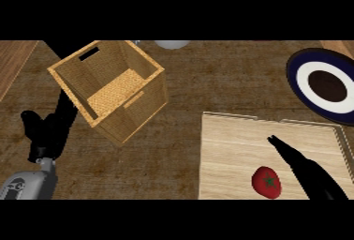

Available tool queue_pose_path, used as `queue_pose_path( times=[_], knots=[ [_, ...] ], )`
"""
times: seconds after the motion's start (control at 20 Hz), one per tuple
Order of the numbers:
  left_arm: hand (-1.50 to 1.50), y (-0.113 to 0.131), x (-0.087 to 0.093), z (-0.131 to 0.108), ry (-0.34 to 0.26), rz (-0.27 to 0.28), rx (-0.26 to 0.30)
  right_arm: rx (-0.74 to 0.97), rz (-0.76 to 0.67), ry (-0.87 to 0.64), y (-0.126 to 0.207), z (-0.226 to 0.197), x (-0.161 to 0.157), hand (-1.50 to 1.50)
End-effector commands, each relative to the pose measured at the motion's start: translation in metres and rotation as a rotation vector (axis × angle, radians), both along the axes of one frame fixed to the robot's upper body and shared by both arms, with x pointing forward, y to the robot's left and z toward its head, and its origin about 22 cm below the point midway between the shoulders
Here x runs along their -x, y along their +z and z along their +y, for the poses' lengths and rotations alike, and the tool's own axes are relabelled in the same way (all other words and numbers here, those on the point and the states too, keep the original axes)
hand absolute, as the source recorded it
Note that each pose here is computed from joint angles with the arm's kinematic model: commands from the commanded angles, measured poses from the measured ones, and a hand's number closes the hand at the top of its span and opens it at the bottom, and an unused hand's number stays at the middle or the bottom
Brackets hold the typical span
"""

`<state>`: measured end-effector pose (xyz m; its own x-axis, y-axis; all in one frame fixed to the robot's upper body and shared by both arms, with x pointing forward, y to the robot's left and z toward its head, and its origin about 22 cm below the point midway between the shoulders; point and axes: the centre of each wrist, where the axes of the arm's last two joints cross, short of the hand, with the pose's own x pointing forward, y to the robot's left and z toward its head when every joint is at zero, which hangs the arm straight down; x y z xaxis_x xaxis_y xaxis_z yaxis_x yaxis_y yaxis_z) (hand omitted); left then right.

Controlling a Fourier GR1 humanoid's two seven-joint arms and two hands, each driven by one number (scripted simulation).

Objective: Pick the tomato from the tray and place it in the plate

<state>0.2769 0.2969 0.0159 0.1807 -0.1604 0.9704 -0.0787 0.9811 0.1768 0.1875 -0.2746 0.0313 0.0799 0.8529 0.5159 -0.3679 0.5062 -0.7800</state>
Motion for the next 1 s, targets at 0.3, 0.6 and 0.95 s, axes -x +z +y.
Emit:
queue_pose_path(
  times=[0.3, 0.6, 0.95],
  knots=[
    [0.0, 0.005, -0.011, -0.015, -0.026, -0.014, -0.001, 0.067, 0.026, 0.023, -0.026, 0.012, -0.018, -1.5],
    [0.0, 0.006, -0.01, 0.002, -0.028, -0.012, -0.016, 0.113, 0.118, 0.17, -0.017, 0.022, -0.016, 1.5],
    [0.0, 0.007, 0.006, 0.005, -0.029, -0.009, 0.007, 0.047, 0.067, 0.168, -0.034, 0.026, -0.005, 1.5]
  ],
)
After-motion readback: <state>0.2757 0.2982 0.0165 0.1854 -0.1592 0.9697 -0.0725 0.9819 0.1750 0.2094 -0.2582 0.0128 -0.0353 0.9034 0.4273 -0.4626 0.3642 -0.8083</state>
